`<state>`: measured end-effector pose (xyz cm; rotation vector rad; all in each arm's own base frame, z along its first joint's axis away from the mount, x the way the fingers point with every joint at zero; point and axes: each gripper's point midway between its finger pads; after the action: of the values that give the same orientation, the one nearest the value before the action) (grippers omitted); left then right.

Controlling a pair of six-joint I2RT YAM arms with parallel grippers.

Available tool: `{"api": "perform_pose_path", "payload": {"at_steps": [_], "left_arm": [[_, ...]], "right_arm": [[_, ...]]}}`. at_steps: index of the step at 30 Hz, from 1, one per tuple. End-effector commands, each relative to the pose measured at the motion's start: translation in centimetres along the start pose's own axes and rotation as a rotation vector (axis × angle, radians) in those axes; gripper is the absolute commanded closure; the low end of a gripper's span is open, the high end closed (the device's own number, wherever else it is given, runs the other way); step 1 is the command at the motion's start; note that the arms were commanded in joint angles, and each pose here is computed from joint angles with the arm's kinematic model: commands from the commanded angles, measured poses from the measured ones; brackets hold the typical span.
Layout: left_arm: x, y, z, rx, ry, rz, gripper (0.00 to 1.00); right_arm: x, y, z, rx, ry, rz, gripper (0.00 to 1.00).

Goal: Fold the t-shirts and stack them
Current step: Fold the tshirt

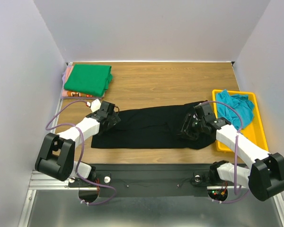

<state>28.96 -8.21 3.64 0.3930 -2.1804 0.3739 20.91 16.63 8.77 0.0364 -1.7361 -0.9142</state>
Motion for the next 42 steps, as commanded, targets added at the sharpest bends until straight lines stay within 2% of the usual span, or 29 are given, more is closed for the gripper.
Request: {"api": "perform_pose_path", "payload": {"at_steps": [1, 2, 4, 15, 19, 24, 30, 37, 39, 41, 42], "left_arm": [[1.0, 0.1, -0.9, 0.004, -0.026, 0.0, 0.02], [1.0, 0.1, -0.9, 0.005, -0.025, 0.003, 0.02], [1.3, -0.1, -1.2, 0.008, -0.029, 0.011, 0.02], [3.3, -2.2, -4.0, 0.027, -0.071, 0.079, 0.02], [3.8, -2.8, -4.8, 0.04, -0.091, 0.102, 0.02], [2.7, -2.7, -4.3, 0.016, -0.093, 0.091, 0.02], [0.6, -1.6, -2.6, 0.014, -0.053, 0.038, 0.02], [-1.6, -0.1, -0.2, 0.003, 0.018, -0.038, 0.02], [-1.8, 0.1, 0.7, -0.005, 0.055, -0.042, 0.02], [-1.8, 0.4, 2.1, -0.012, 0.098, -0.045, 0.02], [-1.6, 0.1, 2.6, -0.011, 0.116, -0.023, 0.02]], "right_arm": [[1.3, 1.6, 0.4, 0.031, 0.03, -0.057, 0.42], [1.5, 1.8, 0.4, 0.049, 0.029, -0.064, 0.35], [2.1, 2.4, -0.4, 0.08, -0.01, -0.069, 0.0], [2.9, 5.9, -8.8, 0.136, -0.328, 0.005, 0.0], [1.6, 4.9, -11.1, 0.128, -0.393, 0.111, 0.0], [-2.3, 1.2, -10.5, 0.082, -0.292, 0.216, 0.0], [-5.7, -2.2, -11.0, 0.018, -0.246, 0.294, 0.0], [-11.3, -2.9, -12.8, 0.044, -0.173, 0.333, 0.0], [-12.3, -0.6, -15.1, 0.105, -0.194, 0.302, 0.0], [-14.5, -0.3, -15.8, 0.156, -0.143, 0.295, 0.0], [-15.1, 2.2, -17.7, 0.187, -0.169, 0.248, 0.0]]}}
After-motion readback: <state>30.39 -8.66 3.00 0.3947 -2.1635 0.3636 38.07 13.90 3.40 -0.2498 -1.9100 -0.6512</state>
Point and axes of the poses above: each gripper's point midway between its finger pads, its own x axis back along the fingers, its own y axis along the line the jaws close on, z = x × y, and after that the axes turned 9 degrees about -x, right-handed
